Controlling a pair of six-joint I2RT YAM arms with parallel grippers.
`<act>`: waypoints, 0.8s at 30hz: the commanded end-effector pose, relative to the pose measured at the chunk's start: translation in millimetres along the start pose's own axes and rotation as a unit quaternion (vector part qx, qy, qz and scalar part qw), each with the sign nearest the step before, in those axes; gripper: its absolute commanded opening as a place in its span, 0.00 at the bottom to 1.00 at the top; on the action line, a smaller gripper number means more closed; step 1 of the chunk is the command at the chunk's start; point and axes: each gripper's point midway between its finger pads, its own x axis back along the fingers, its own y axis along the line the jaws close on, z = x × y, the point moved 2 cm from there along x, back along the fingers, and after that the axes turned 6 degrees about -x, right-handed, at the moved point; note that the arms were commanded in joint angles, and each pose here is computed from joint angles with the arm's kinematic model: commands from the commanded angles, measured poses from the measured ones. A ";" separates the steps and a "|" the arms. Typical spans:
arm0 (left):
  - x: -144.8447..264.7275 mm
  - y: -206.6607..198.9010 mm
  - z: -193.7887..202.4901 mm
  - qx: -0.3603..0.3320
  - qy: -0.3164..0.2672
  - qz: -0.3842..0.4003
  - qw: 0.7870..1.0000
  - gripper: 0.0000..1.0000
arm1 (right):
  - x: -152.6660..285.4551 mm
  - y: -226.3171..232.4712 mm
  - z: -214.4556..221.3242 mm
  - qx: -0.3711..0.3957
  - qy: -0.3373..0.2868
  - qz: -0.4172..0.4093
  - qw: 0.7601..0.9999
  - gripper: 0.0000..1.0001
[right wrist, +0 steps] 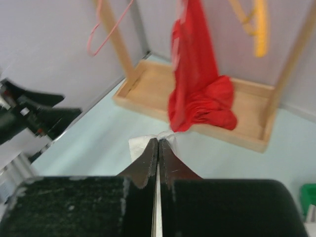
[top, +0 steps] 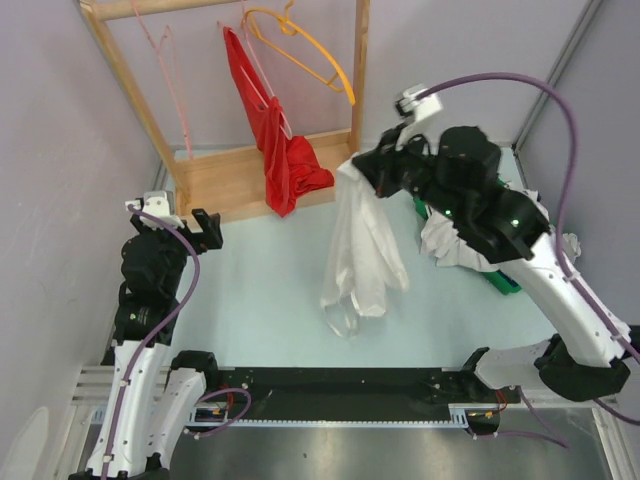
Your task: Place the tank top on the hanger
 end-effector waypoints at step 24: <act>-0.1 2.3 -4.4 -0.010 -0.013 -0.005 1.000 0.99 | 10.2 -175.2 208.5 -0.140 0.179 0.266 0.937 0.75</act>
